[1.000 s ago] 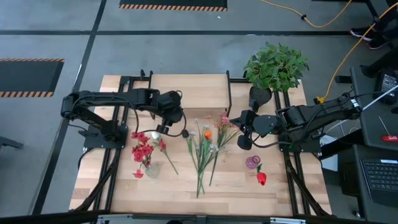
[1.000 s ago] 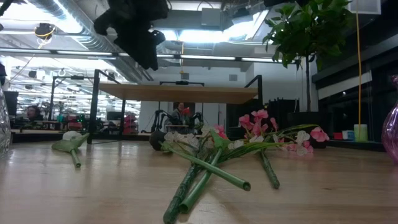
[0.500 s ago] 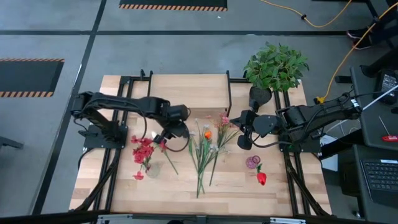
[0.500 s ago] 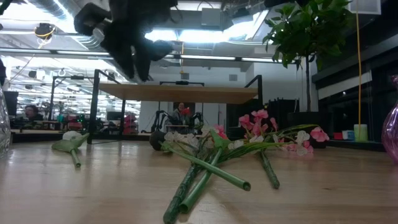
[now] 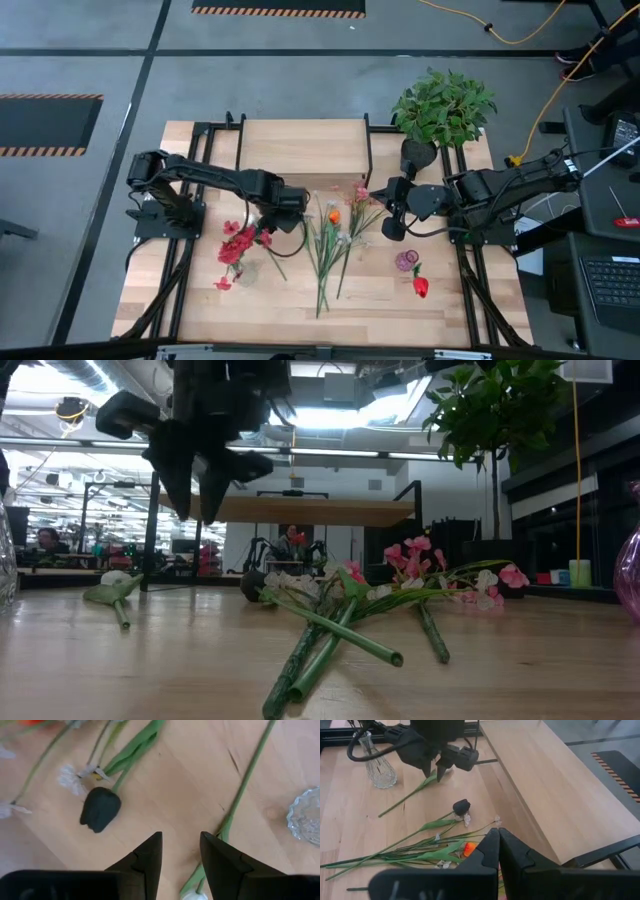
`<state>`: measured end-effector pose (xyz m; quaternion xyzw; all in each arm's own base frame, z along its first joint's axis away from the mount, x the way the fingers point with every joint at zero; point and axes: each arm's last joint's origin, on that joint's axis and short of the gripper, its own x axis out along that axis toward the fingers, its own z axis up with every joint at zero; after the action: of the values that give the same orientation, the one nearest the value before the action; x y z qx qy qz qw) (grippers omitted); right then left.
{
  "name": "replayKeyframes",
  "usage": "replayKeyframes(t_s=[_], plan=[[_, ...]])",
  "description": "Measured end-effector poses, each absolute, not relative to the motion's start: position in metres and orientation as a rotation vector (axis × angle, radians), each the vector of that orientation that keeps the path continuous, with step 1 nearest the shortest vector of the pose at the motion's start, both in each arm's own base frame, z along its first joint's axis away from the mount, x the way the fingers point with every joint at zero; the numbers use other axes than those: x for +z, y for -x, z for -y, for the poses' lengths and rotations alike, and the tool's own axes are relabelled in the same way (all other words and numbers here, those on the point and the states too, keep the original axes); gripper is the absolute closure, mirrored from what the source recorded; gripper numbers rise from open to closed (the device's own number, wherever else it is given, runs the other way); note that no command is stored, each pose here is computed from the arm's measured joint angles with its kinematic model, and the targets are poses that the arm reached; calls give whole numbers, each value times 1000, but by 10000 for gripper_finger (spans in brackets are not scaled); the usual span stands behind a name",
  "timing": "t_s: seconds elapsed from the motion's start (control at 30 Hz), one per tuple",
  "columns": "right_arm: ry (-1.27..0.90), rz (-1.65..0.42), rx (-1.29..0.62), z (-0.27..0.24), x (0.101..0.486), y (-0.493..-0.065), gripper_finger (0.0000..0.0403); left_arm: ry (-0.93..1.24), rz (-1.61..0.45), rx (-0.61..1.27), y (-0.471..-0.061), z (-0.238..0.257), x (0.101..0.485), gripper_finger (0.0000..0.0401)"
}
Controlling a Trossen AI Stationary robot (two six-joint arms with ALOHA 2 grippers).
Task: Pick and place flowers into a vace then onto a shelf
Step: Put the white flower into the pink vase
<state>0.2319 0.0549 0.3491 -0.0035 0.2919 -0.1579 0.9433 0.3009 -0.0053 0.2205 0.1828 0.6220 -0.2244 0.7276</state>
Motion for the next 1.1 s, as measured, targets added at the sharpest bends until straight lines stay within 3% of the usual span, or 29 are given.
replayKeyframes(t_s=[0.33,1.1], plan=[[11,-603,-323,-55,348,-231,395,-415,-1493,-569,-305,5,195,280],[11,-604,-323,-55,348,-231,395,-336,-1531,-589,-300,6,186,292]])
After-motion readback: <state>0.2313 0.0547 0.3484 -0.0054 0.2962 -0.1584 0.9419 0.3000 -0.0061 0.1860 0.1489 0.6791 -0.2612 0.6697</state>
